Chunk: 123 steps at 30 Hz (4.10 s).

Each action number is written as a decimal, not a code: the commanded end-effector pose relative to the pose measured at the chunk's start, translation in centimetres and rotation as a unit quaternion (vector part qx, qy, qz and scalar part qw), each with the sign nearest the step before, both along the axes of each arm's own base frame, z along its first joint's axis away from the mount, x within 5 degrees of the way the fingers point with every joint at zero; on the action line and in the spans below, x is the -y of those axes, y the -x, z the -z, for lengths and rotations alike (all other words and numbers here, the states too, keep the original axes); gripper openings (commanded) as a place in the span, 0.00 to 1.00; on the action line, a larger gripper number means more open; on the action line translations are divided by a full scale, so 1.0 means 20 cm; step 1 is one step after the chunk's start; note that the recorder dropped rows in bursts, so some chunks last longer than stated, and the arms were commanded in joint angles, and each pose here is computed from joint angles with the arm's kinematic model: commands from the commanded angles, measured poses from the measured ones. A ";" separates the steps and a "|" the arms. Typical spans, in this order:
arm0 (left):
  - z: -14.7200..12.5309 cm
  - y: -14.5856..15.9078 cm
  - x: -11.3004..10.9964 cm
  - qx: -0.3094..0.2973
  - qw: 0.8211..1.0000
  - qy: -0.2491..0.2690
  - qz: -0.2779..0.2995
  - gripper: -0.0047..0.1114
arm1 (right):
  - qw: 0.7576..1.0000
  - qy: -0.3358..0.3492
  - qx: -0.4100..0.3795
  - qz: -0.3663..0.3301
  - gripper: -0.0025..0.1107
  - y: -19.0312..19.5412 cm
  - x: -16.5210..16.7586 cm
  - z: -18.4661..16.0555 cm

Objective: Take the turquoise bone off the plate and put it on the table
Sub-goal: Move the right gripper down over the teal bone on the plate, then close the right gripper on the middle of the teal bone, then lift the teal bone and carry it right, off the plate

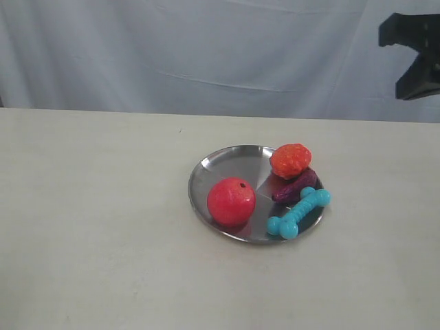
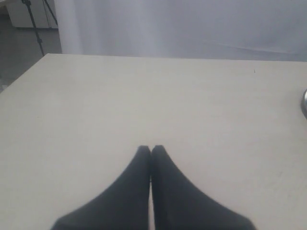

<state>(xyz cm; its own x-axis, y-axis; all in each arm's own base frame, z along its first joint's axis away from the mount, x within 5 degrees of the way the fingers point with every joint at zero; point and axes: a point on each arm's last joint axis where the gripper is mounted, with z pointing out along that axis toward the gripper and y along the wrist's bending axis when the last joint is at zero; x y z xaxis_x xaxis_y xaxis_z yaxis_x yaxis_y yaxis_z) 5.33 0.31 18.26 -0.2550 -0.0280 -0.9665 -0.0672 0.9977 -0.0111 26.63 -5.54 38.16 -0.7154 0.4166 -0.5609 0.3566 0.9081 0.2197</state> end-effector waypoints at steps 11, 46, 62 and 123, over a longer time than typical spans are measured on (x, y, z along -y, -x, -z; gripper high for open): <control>0.00 0.00 0.00 0.002 1.000 0.002 -0.003 0.04 | 0.988 -0.036 -0.146 -0.036 0.33 -0.40 -0.02 0.48; 0.00 0.00 0.00 0.002 1.000 0.002 -0.003 0.04 | 0.969 -0.058 -0.238 0.043 0.43 -0.66 -0.12 1.13; 0.00 0.00 0.00 0.002 1.000 0.002 -0.003 0.04 | 0.968 -0.049 -0.244 0.038 0.11 -0.69 -0.11 1.23; 0.00 0.00 0.00 0.002 1.000 0.002 -0.003 0.04 | 0.985 0.056 -0.151 0.059 0.02 -0.28 0.23 0.38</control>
